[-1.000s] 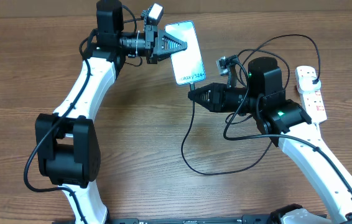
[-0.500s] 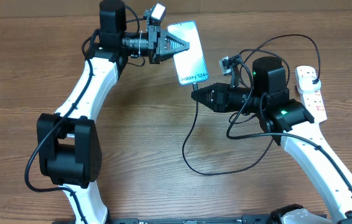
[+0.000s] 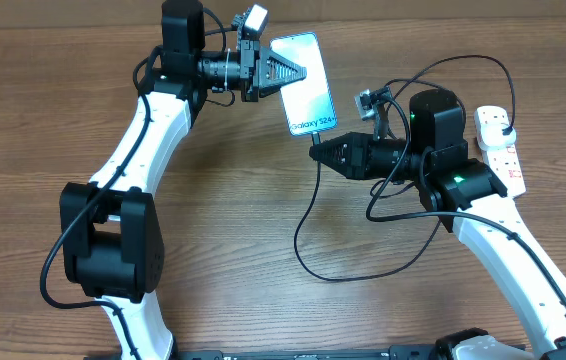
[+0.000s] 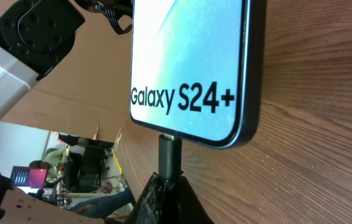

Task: Plug charger to phone and switch on socket
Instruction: 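Push the plug up into the phone's port with the right gripper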

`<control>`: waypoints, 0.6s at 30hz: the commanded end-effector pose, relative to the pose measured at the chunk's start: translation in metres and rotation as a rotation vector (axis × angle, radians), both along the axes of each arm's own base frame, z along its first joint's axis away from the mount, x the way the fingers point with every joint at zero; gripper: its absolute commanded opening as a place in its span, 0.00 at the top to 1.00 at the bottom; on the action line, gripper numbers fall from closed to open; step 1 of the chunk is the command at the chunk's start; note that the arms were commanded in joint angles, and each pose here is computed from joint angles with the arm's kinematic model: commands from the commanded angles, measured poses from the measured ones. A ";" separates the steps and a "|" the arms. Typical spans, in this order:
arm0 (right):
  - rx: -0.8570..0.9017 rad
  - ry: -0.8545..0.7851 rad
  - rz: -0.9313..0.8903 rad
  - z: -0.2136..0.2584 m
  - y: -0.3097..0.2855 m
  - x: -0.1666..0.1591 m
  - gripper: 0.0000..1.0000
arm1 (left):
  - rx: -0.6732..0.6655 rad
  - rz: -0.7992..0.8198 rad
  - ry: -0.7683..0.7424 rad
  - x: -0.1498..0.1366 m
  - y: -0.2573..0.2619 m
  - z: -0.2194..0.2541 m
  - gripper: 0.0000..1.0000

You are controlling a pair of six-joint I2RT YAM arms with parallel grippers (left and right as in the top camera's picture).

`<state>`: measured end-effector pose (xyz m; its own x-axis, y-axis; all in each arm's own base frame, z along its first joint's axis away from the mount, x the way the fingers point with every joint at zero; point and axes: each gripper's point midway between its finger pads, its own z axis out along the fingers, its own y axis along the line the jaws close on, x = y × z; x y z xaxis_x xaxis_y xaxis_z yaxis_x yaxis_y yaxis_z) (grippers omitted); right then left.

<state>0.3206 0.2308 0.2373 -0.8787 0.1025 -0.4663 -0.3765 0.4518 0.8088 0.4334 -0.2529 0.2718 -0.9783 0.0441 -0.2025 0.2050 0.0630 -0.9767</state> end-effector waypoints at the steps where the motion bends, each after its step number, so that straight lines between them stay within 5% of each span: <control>1: -0.022 -0.138 -0.116 0.025 -0.016 0.035 0.96 | -0.078 -0.250 -0.010 -0.054 -0.031 0.013 0.96; 7: -0.028 -0.117 -0.117 0.021 -0.017 0.033 0.95 | -0.077 -0.247 -0.005 -0.054 -0.030 0.011 0.96; 18: -0.056 -0.027 -0.115 0.006 -0.019 0.024 0.59 | -0.080 -0.182 -0.035 -0.036 -0.004 0.011 0.96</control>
<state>0.3277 0.2216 0.2343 -0.8823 0.1323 -0.4517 -0.3374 0.4914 0.8030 0.4151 -0.2628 0.2703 -0.9704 0.1202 -0.2093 0.2141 0.0285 -0.9764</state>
